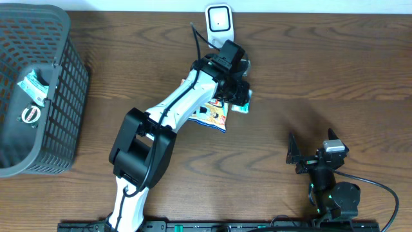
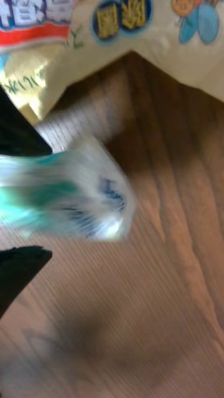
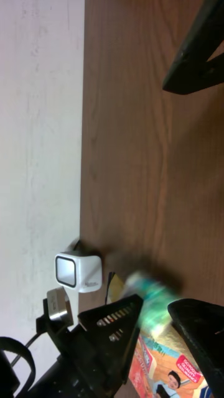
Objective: Scan the item barcode
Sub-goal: 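Move the green pack under the scanner with the left gripper and release, then reach the left gripper into the basket and grasp the mint-green wrapped pack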
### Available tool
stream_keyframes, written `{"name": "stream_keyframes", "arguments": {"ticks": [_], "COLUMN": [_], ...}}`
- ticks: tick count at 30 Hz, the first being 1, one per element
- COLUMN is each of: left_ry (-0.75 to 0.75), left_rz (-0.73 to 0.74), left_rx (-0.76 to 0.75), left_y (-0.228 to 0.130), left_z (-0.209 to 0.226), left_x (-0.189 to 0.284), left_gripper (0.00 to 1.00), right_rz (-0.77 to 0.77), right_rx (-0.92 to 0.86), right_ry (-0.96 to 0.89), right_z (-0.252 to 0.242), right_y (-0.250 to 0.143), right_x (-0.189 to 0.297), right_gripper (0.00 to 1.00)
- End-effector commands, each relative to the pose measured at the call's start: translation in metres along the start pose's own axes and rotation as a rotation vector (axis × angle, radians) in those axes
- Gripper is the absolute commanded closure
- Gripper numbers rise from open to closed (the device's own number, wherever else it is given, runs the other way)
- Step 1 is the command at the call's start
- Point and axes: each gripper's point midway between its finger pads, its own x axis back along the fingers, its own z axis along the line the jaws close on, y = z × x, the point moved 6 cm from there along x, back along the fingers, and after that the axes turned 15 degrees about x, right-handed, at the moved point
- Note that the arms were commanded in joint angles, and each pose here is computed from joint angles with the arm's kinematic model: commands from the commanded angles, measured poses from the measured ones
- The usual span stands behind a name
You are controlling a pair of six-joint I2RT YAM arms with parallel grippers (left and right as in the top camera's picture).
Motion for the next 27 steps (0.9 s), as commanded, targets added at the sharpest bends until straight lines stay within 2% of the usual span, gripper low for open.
{"name": "stream_keyframes", "arguments": {"ticks": [1, 8, 13, 19, 22, 25, 27], "left_ry": [-0.004, -0.043, -0.13, -0.17, -0.081, 0.117, 0.254], "left_rz": [-0.021, -0.13, -0.391, -0.735, -0.954, -1.173, -1.264], "left_rx": [-0.004, 0.004, -0.012, -0.004, 0.06, 0.208, 0.319], "left_y": [0.004, 0.024, 0.053, 0.057, 0.054, 0.046, 0.037], "left_z": [-0.002, -0.003, -0.008, 0.013, 0.049, 0.103, 0.14], "left_x": [0.006, 0.052, 0.155, 0.294, 0.363, 0.423, 0.45], "left_gripper": [0.53, 0.5, 0.44, 0.44, 0.43, 0.38, 0.36], "right_rz": [0.0, 0.0, 0.0, 0.0, 0.0, 0.0, 0.0], "right_rx": [-0.014, -0.014, -0.014, -0.014, -0.014, -0.014, -0.014], "right_ry": [-0.003, -0.003, -0.003, -0.003, -0.003, -0.003, -0.003], "right_z": [0.0, 0.0, 0.0, 0.0, 0.0, 0.0, 0.0], "right_y": [0.0, 0.0, 0.0, 0.0, 0.0, 0.0, 0.0], "right_x": [0.0, 0.0, 0.0, 0.0, 0.0, 0.0, 0.0], "right_gripper": [0.01, 0.01, 0.01, 0.01, 0.01, 0.01, 0.01]}}
